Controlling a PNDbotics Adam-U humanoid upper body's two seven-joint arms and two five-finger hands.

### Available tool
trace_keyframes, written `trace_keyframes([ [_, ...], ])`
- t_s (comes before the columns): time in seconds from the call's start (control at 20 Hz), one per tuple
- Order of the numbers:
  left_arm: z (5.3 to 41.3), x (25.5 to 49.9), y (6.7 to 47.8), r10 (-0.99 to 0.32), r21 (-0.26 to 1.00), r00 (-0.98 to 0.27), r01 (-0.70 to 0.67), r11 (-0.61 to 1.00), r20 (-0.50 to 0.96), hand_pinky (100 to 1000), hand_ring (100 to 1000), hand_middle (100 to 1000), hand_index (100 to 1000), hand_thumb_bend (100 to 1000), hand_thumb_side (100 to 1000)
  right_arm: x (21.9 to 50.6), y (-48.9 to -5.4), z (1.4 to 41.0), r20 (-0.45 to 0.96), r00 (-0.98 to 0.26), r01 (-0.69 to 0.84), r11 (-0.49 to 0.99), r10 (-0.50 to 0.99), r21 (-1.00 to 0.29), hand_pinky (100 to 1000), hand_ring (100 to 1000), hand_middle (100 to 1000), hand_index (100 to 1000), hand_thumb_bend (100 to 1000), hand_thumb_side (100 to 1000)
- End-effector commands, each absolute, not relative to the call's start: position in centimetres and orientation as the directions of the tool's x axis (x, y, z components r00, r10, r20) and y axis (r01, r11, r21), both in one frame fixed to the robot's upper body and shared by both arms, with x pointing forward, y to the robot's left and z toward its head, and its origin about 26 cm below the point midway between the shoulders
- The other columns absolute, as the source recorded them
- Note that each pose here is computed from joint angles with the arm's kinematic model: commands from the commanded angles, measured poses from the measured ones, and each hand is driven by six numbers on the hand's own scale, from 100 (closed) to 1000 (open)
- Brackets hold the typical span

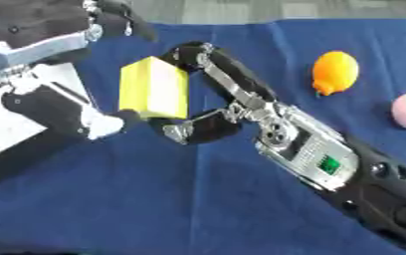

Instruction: Pick up the objects with one hand, pass them to the other hand, and then place them into the box on the other side of the table.

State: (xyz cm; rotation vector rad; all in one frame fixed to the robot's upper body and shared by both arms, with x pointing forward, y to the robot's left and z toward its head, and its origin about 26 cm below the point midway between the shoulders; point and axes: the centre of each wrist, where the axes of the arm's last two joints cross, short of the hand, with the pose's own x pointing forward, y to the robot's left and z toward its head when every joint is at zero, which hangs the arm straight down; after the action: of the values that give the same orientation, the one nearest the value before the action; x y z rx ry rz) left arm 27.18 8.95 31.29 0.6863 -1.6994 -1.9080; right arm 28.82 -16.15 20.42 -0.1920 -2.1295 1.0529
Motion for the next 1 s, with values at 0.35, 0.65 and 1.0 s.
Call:
trace_keyframes([
  [0.35, 31.94, 26.87, 8.87, -0.668, 0.993, -0.744, 0.054, -0.108, -0.032, 1000, 933, 863, 921, 363, 515, 28.92, -16.2, 21.67, 0.524, -0.738, -0.137, 0.666, 0.424, -0.733, 720, 592, 446, 588, 209, 100],
  [0.65, 31.81, 26.82, 8.76, -0.676, 0.992, -0.735, 0.052, -0.114, -0.039, 1000, 929, 859, 919, 362, 556, 28.91, -16.12, 21.7, 0.522, -0.745, -0.147, 0.662, 0.415, -0.735, 717, 589, 444, 587, 209, 100],
  [1.0, 31.71, 26.77, 8.62, -0.684, 0.993, -0.727, 0.035, -0.11, -0.05, 1000, 921, 847, 908, 362, 519, 28.88, -16.05, 21.62, 0.525, -0.751, -0.159, 0.662, 0.4, -0.732, 712, 587, 442, 586, 210, 100],
])
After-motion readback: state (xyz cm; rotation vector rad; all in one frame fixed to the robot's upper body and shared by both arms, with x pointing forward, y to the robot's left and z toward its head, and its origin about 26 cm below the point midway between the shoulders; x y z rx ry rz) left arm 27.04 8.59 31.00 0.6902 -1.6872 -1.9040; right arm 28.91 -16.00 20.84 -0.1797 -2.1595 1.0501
